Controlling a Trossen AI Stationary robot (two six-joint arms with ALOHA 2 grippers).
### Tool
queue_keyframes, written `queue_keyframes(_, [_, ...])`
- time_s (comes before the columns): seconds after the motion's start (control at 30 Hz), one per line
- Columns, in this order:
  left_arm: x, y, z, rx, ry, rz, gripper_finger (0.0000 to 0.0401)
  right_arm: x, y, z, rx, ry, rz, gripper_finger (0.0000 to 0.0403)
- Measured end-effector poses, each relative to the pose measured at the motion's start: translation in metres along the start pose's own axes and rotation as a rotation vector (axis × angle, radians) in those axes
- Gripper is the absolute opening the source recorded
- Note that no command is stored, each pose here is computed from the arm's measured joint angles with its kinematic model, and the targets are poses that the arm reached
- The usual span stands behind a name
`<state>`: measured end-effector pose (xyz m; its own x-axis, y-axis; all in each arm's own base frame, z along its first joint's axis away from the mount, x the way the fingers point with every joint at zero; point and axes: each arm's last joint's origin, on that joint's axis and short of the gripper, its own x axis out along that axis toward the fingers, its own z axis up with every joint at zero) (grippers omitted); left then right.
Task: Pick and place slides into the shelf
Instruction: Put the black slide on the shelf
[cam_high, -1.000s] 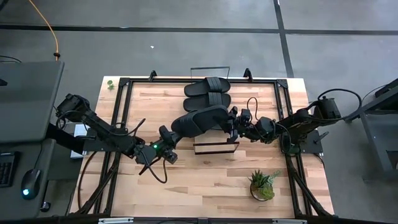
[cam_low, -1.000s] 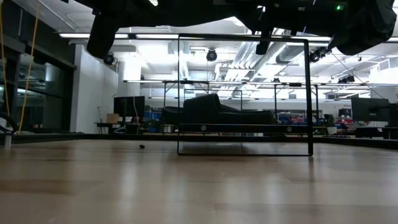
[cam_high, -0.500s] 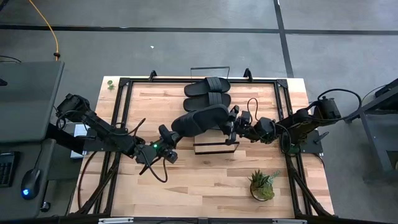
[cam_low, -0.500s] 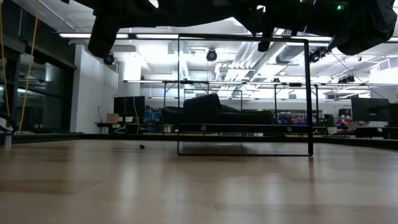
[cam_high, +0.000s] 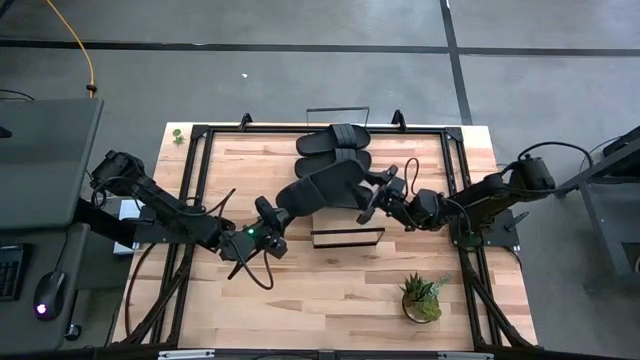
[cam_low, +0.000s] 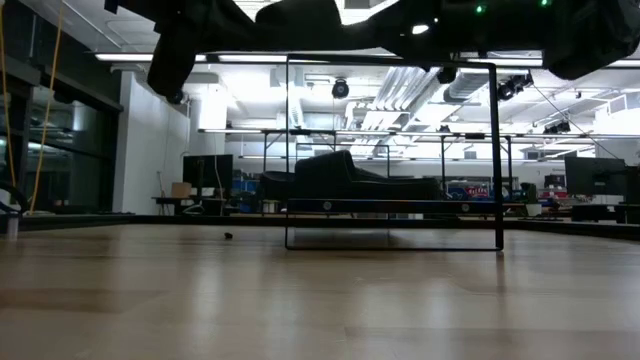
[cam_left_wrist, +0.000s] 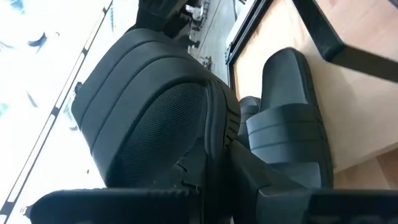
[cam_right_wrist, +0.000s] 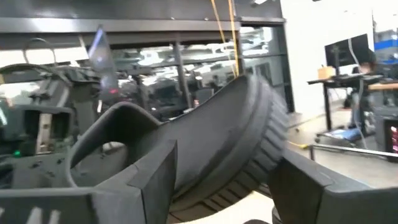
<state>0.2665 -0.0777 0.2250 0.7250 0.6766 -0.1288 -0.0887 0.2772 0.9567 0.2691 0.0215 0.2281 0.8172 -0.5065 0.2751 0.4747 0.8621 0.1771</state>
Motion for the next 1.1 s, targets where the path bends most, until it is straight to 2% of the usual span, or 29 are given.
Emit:
queue_keyframes(0.33, [0.0, -0.001, -0.004, -0.012, 0.09, 0.039, 0.0024, -0.011, -0.008, 0.027, -0.046, 0.1, -0.085, 0.0216])
queue_keyframes(0.57, [-0.001, -0.004, 0.0, -0.064, -0.052, -0.057, 0.002, -0.028, -0.015, 0.048, -0.062, 0.174, -0.095, 0.0216])
queue_keyframes(0.73, [-0.001, -0.006, 0.001, -0.099, -0.094, -0.102, 0.0023, -0.043, -0.022, 0.062, -0.081, 0.237, -0.064, 0.0216])
queue_keyframes(0.87, [-0.001, -0.008, 0.001, -0.131, -0.138, -0.149, 0.0029, -0.055, -0.026, 0.066, -0.085, 0.305, 0.015, 0.0216])
queue_keyframes(1.0, [0.003, -0.01, 0.001, -0.191, -0.215, -0.24, 0.0018, -0.063, -0.025, 0.064, -0.044, 0.385, 0.109, 0.0216])
queue_keyframes(1.1, [0.01, -0.009, -0.002, -0.233, -0.22, -0.264, 0.0018, -0.063, -0.024, 0.063, -0.025, 0.4, 0.156, 0.0216])
